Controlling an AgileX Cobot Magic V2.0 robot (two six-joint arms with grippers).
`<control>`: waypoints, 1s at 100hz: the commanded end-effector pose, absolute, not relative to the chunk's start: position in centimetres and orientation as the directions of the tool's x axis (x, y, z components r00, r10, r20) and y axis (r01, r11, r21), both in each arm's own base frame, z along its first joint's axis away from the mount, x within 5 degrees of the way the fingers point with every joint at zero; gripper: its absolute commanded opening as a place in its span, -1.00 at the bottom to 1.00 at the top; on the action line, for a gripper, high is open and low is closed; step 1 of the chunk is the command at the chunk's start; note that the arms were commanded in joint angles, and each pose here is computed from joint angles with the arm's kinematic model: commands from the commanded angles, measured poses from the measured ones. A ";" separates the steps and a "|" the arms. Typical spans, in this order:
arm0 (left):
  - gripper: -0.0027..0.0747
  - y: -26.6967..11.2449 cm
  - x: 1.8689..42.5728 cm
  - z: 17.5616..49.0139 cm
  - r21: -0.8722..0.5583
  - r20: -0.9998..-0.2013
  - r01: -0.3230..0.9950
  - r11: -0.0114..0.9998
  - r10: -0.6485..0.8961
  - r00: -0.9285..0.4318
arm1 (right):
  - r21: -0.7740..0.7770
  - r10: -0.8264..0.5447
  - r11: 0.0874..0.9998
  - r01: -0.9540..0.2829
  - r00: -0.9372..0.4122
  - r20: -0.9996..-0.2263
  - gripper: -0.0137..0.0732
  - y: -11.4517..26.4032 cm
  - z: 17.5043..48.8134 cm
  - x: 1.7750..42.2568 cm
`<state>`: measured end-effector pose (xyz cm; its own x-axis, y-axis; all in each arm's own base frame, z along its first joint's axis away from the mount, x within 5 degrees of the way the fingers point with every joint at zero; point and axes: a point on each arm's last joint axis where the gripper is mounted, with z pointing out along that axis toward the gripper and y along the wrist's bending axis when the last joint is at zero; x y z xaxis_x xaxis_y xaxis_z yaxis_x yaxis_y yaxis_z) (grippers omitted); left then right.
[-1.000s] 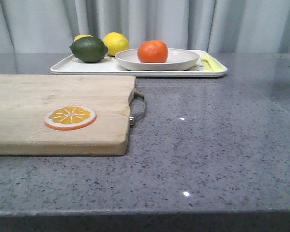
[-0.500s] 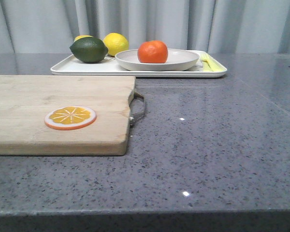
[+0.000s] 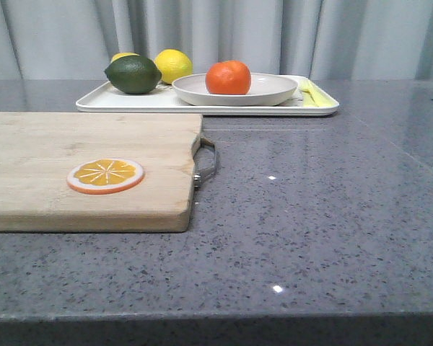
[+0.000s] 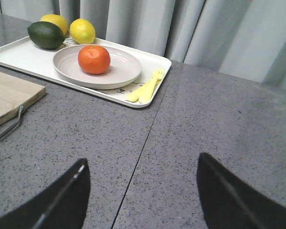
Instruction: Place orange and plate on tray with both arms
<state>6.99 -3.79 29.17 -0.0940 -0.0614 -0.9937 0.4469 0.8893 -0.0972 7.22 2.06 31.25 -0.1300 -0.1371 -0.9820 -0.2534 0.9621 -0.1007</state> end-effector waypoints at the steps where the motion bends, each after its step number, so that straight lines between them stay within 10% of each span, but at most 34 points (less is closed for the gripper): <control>1: 0.53 -3.3 6.9 30.0 -0.110 -0.994 0.410 0.905 -0.107 -0.031 | -0.118 -0.129 0.971 -0.207 -0.037 -0.991 0.43 1.7 32.2 7.0; 35: 0.53 -3.1 7.0 30.3 -0.104 -0.994 0.386 0.917 -0.112 0.000 | -0.043 -0.051 0.977 -0.211 -0.030 -0.998 0.40 1.8 31.8 7.0; 53: 0.49 -3.0 7.1 30.4 -0.105 -0.993 0.374 0.921 -0.118 0.014 | -0.044 -0.046 0.980 -0.196 -0.006 -0.999 -0.17 1.7 32.0 7.0; 71: -0.04 -3.0 7.1 30.4 -0.105 -0.993 0.374 0.921 -0.118 0.014 | -0.040 -0.042 0.980 -0.196 -0.006 -0.999 -0.93 1.7 32.0 7.0; 91: -0.91 -3.0 7.1 30.4 -0.105 -0.993 0.374 0.921 -0.118 0.014 | -0.030 -0.031 0.980 -0.196 -0.002 -1.000 -0.92 1.7 32.1 7.0; 100: -0.98 -3.0 7.1 30.4 -0.105 -0.993 0.374 0.921 -0.118 0.014 | -0.030 -0.031 0.980 -0.196 -0.002 -1.000 -0.92 1.7 32.1 7.0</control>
<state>6.94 -3.32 29.14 -0.0413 -0.0769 -0.9962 0.4075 0.9090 -0.0871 6.92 2.01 30.67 -0.0849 -0.0525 -0.9950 -0.2366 0.9711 -0.0311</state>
